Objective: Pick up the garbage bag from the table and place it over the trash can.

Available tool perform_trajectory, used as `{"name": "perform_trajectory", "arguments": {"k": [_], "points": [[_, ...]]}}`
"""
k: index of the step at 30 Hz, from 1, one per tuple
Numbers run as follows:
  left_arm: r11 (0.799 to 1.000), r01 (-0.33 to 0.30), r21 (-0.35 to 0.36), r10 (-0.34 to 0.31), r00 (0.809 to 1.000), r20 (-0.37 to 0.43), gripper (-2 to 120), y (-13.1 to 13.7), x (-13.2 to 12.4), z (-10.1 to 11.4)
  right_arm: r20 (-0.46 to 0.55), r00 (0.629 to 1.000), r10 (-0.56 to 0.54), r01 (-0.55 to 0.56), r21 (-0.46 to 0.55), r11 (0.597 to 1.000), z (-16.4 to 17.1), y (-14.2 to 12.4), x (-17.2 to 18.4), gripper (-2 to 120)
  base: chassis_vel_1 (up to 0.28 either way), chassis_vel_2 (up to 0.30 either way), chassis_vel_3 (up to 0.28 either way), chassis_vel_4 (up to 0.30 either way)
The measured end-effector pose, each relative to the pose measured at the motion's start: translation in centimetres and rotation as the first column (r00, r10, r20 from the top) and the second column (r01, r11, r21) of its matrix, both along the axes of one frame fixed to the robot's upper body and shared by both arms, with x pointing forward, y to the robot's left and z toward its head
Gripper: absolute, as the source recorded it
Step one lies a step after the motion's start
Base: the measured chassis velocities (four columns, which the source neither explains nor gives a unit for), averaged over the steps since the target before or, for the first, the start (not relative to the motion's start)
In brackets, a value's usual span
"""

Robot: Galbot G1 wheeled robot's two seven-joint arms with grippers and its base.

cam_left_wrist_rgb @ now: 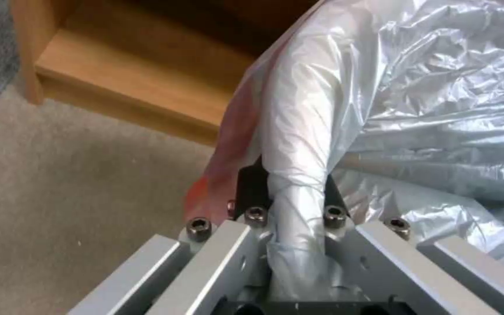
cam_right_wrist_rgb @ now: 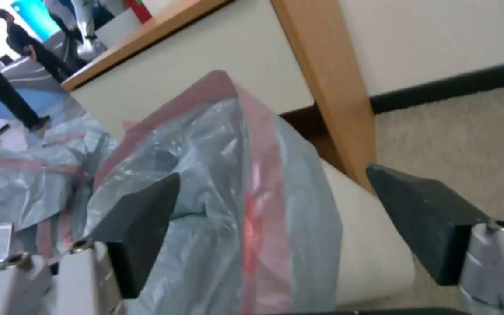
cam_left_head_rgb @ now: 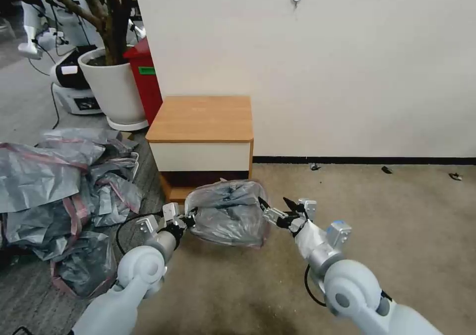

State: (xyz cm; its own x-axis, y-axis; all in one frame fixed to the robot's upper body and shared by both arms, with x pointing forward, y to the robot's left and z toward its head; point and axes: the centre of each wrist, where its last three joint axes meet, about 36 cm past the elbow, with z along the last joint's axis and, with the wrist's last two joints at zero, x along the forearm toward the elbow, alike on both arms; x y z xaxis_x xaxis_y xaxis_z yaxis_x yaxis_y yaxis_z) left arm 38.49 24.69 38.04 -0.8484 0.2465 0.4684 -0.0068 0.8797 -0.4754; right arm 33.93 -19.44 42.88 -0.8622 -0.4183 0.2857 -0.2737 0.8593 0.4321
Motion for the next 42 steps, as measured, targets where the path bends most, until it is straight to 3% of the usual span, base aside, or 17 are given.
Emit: {"name": "perform_trajectory", "arguments": {"k": [11, 19, 42], "points": [[1.000, -0.001, -0.005, 0.001, 1.000, -0.002, 2, -0.3, 0.1, -0.1, -0.026, 1.000, -0.008, 0.007, -0.046, 0.999, -0.6, -1.1, 0.9, 67, 0.000, 0.000, 0.000, 0.000], [1.000, -0.001, -0.003, 0.001, 1.000, -0.003, 2, -0.3, 0.2, -0.2, -0.031, 0.999, -0.035, 0.033, -0.081, 0.996, -1.2, -1.8, 1.4, 44, 0.000, 0.000, 0.000, 0.000], [0.999, 0.034, 0.017, -0.034, 0.999, 0.001, 2, -0.5, -0.2, 0.3, -0.026, 1.000, 0.010, -0.014, -0.160, 0.987, -1.7, -2.7, 1.4, 40, 0.000, 0.000, 0.000, 0.000]]}}
